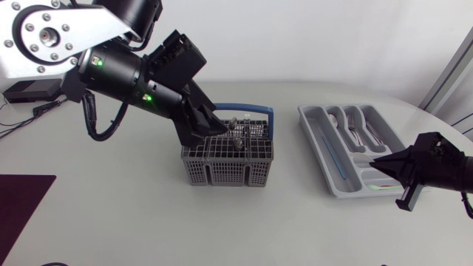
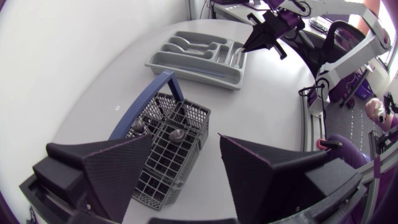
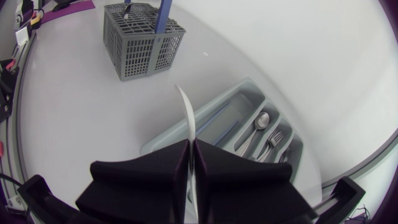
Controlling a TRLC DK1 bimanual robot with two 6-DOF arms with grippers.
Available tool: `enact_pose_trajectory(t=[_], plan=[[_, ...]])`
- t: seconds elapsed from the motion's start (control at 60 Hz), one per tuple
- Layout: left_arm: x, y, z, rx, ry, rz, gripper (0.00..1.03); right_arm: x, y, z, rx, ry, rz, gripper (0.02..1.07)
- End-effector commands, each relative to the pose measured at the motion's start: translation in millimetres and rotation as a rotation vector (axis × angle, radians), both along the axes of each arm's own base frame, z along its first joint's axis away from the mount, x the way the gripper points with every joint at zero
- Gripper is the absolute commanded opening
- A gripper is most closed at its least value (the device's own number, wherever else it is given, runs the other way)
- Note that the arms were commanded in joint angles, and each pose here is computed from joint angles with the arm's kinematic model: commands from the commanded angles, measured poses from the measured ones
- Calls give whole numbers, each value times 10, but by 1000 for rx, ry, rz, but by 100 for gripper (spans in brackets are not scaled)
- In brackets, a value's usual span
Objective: Unload the cutlery basket into the drawer organizer.
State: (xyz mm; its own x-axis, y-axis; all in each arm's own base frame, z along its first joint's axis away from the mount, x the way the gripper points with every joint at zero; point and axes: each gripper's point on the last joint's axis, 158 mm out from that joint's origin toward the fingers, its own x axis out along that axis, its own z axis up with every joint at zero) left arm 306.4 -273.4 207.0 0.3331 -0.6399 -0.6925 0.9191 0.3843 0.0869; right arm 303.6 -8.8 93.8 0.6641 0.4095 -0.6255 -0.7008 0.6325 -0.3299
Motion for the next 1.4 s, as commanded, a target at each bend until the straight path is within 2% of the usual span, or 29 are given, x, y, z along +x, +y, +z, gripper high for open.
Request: enact_pose_trajectory(t=[0.0,0.3,0.733,1.0,1.067,1.133,1.217,1.283,1.383], plan=[[-55,5,-44,16,-24,-32,92,90,-162,-39,-27,12,23,8],[-27,-2,-125,30,-26,-43,92,343,-710,-242,-51,153,90,8],[-71,-18,-249,65,-41,-97,92,316,-845,-835,-159,390,280,9],[-105,-54,-233,71,-55,-124,92,269,-948,-1012,-229,445,318,43],[-113,-78,-227,70,-56,-130,92,273,-963,-1017,-237,445,318,45],[-125,-97,-227,70,-56,-134,92,301,-985,-999,-243,437,310,51],[-140,-116,-239,72,-53,-140,92,367,-987,-880,-233,397,289,59],[-182,-147,-257,74,-51,-154,92,409,-943,-692,-216,353,264,71],[-203,-164,-267,82,-59,-167,92,411,-820,-418,-173,303,236,82]])
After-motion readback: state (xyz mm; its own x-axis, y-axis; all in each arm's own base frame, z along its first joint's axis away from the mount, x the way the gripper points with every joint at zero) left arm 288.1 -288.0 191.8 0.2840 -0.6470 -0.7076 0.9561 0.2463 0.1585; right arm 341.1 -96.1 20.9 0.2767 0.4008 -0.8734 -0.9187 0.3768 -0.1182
